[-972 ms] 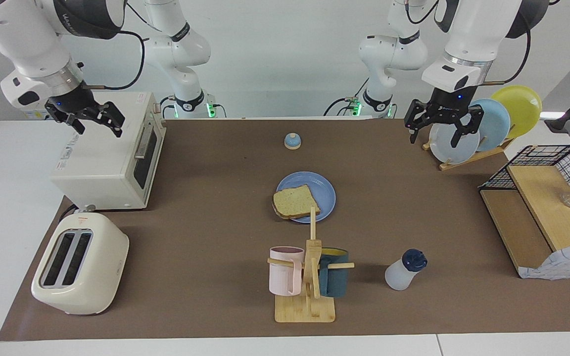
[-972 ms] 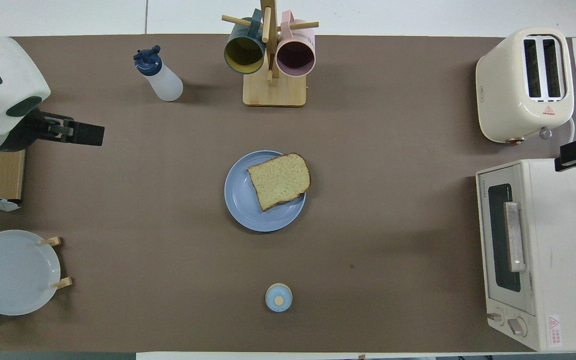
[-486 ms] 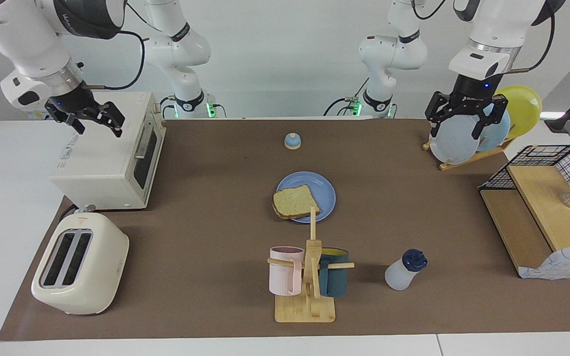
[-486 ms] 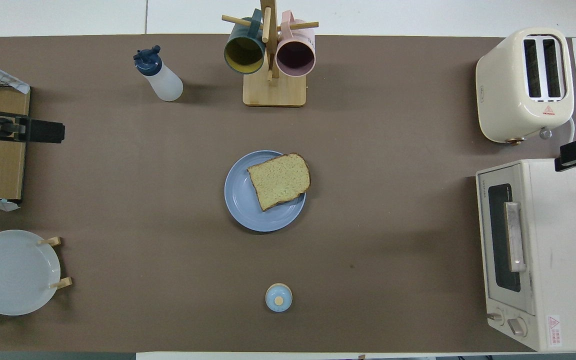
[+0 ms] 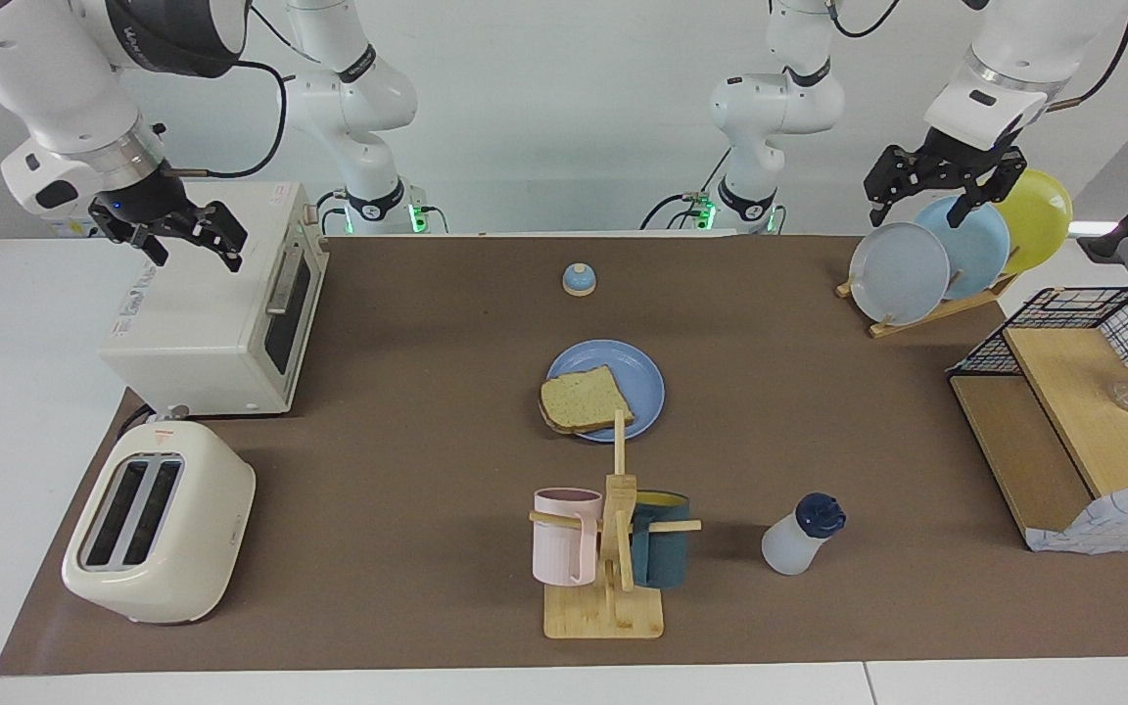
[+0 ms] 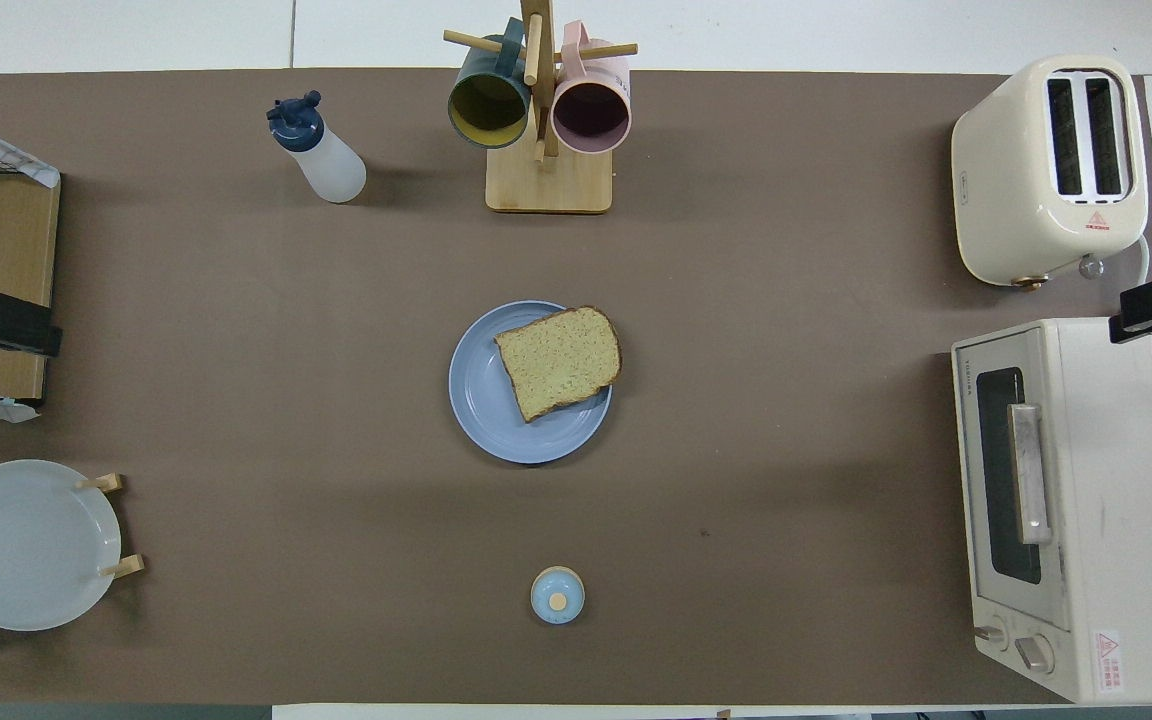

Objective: Put bread on plate and add seasoning

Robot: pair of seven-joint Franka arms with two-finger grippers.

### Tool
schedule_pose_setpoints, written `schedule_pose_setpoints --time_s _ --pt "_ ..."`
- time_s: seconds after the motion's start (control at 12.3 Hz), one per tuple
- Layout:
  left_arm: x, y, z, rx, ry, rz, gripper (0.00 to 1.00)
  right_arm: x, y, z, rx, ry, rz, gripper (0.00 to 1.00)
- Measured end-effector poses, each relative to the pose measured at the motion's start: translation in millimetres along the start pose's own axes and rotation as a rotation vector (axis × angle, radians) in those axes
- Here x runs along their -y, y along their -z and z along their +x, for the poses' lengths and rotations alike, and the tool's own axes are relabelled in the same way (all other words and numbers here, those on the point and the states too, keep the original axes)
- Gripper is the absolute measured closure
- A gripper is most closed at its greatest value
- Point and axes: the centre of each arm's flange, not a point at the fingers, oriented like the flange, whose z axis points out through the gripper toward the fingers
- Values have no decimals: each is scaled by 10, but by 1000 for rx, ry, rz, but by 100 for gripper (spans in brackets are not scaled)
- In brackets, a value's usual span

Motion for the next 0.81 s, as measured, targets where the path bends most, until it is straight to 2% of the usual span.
schedule_pose_setpoints --time_s 0.24,0.4,0.57,0.81 --pt "21 -350 102 -46 2 -1 0 0 0 0 0 0 0 0" --pt "16 -516 115 -25 1 -2 0 0 0 0 0 0 0 0" --pt "21 -468 120 13 2 -5 0 0 0 0 0 0 0 0" --pt "23 -302 147 5 2 -5 0 0 0 0 0 0 0 0"
